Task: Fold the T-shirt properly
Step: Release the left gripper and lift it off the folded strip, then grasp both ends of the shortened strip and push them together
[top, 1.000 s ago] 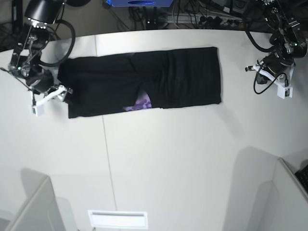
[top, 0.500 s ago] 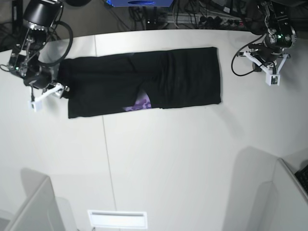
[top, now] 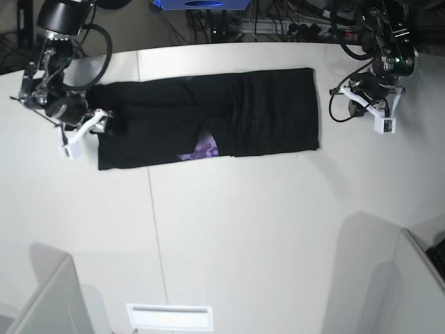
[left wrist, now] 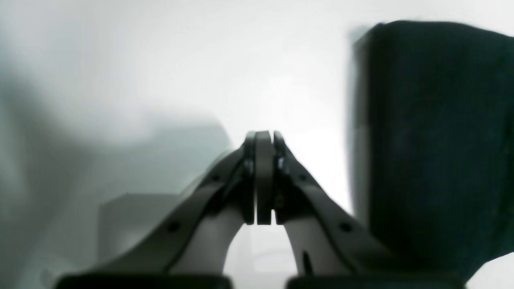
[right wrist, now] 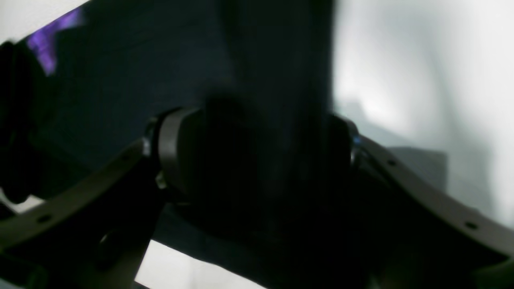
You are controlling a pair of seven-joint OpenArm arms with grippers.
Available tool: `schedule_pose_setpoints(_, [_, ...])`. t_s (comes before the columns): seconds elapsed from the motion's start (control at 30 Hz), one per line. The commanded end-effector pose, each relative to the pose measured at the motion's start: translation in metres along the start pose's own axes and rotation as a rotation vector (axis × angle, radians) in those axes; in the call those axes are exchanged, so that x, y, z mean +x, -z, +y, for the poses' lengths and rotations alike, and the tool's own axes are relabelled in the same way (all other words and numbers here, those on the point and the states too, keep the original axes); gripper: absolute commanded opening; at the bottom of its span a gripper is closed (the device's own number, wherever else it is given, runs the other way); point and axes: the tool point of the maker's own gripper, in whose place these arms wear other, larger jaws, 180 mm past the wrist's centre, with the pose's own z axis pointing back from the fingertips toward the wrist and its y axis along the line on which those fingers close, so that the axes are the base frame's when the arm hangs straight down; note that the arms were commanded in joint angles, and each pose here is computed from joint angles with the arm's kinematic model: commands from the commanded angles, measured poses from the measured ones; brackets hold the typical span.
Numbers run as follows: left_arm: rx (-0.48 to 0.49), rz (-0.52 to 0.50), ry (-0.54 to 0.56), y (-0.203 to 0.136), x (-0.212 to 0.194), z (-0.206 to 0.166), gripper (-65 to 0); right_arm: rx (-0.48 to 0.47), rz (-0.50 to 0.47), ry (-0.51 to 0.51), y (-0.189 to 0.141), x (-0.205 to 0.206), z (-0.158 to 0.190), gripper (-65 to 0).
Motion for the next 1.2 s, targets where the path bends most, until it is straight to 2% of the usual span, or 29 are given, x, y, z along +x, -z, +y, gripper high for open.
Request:
schedule_pose_setpoints(0.0, [-0.024,-0.029,0.013,0.001,0.010,-0.008,-65.0,-0.026,0.065,-0.016,-0.001,-0.013,-0.005,-26.0])
schedule_pose_setpoints(0.13, [-0.111,0.014,0.038,0.021,0.002,-0.042,-65.0,-0.008,0.090,-0.036,0.004,-0.017,0.003,-26.0])
schedule_pose_setpoints(0.27, [-0.134,0.051,0.022,0.037,-0.005,-0.049,-65.0,-0.011,0.081,-0.028,0.004,-0.017,0.001,-26.6])
schedule_pose_setpoints(0.3, [-0.138,0.052,0.010,0.041,-0.004,-0.051,-65.0,-0.011,0.081,-0.028,0.004,-0.017,0.001,-29.0])
schedule_pose_setpoints(0.37, [-0.144,0.047,-0.003,0.046,0.000,-0.053,-65.0,-0.013,0.081,-0.029,0.004,-0.016,0.001,-36.5])
schedule_pose_setpoints(0.5, [-0.153,0.019,-0.005,0.050,0.015,-0.057,-65.0,-0.013,0.077,-0.029,0.004,-0.014,0.001,-61.4])
schedule_pose_setpoints(0.53, [-0.159,0.009,-0.009,0.051,0.020,-0.060,-65.0,-0.013,0.077,-0.029,0.004,-0.014,0.001,-65.0])
schedule_pose_setpoints(0.67, [-0.181,-0.001,-0.032,0.061,0.030,-0.070,-65.0,-0.010,0.076,-0.038,0.004,-0.013,0.003,-65.0])
schedule_pose_setpoints(0.73, [-0.210,0.011,-0.010,0.066,0.030,-0.083,-65.0,-0.009,0.075,-0.041,0.004,-0.012,0.004,-65.0])
schedule_pose_setpoints(0.87, [-0.243,0.016,0.023,0.067,0.030,-0.099,-65.0,-0.021,0.010,-0.086,-0.007,0.009,0.017,-65.0])
schedule_pose_setpoints(1.0, [-0.207,0.012,-0.017,0.068,0.033,-0.094,-65.0,-0.070,-0.065,-0.028,-0.024,0.024,0.029,-65.0])
schedule_pose_setpoints(1.17, [-0.196,-0.042,-0.002,0.054,0.048,-0.093,-65.0,-0.071,-0.098,-0.065,-0.037,0.036,0.043,-65.0])
